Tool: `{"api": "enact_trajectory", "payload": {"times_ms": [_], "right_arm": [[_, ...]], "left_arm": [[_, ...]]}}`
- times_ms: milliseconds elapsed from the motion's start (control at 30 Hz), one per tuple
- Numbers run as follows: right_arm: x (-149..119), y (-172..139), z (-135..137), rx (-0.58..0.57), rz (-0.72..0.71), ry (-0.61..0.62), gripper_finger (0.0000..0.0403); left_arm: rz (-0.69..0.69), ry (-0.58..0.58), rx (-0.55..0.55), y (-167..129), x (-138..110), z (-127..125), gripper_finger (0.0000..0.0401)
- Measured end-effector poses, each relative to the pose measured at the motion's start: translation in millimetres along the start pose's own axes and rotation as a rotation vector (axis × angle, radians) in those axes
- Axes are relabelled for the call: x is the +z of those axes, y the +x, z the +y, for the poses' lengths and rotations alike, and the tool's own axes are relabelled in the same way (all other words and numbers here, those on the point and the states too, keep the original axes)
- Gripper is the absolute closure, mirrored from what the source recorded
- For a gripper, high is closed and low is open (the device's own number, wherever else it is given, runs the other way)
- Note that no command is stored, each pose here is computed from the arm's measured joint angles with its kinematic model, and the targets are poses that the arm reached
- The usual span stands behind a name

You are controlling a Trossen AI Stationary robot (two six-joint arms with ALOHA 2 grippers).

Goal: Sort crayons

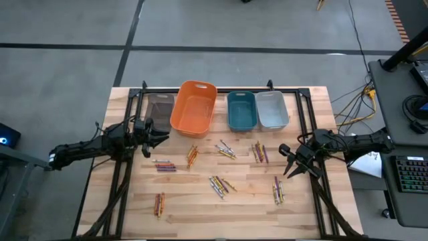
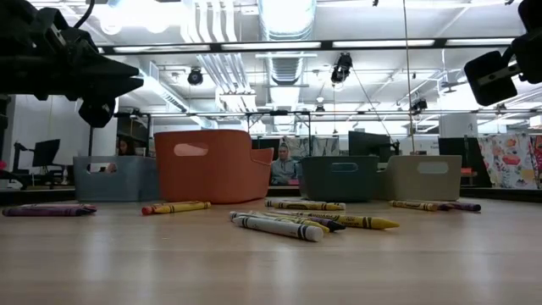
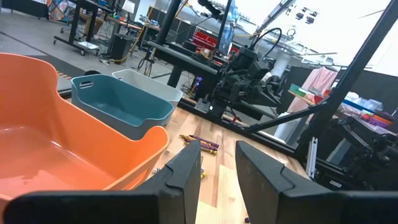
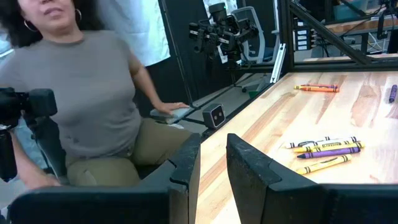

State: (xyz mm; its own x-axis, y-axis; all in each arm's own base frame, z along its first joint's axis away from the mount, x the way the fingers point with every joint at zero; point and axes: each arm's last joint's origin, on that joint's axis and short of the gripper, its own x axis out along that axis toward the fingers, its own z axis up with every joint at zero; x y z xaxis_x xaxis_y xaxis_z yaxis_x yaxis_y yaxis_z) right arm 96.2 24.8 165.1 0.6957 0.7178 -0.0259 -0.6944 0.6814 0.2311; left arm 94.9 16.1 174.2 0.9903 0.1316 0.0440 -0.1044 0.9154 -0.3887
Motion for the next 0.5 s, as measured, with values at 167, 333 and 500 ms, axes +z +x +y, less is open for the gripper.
{"api": "enact_trajectory", "payload": {"times_ms": [167,333,500], "right_arm": [[0.8,-0.1,0.0,-0.009,-0.002,-0.111,0.0335],[5.5,-0.8,1.3,-0.017,0.003,-0.56,0.0335],[5.5,-0.8,1.4,-0.017,0.006,-0.809,0.0335]], "left_arm": [[0.001,0.0,0.0,0.0,-0.1,0.0,0.0317],[0.001,0.0,0.0,0.0,-0.1,0.0,0.0317],[-0.006,0.031,0.013,0.0,0.2,0.4,0.0317]]}}
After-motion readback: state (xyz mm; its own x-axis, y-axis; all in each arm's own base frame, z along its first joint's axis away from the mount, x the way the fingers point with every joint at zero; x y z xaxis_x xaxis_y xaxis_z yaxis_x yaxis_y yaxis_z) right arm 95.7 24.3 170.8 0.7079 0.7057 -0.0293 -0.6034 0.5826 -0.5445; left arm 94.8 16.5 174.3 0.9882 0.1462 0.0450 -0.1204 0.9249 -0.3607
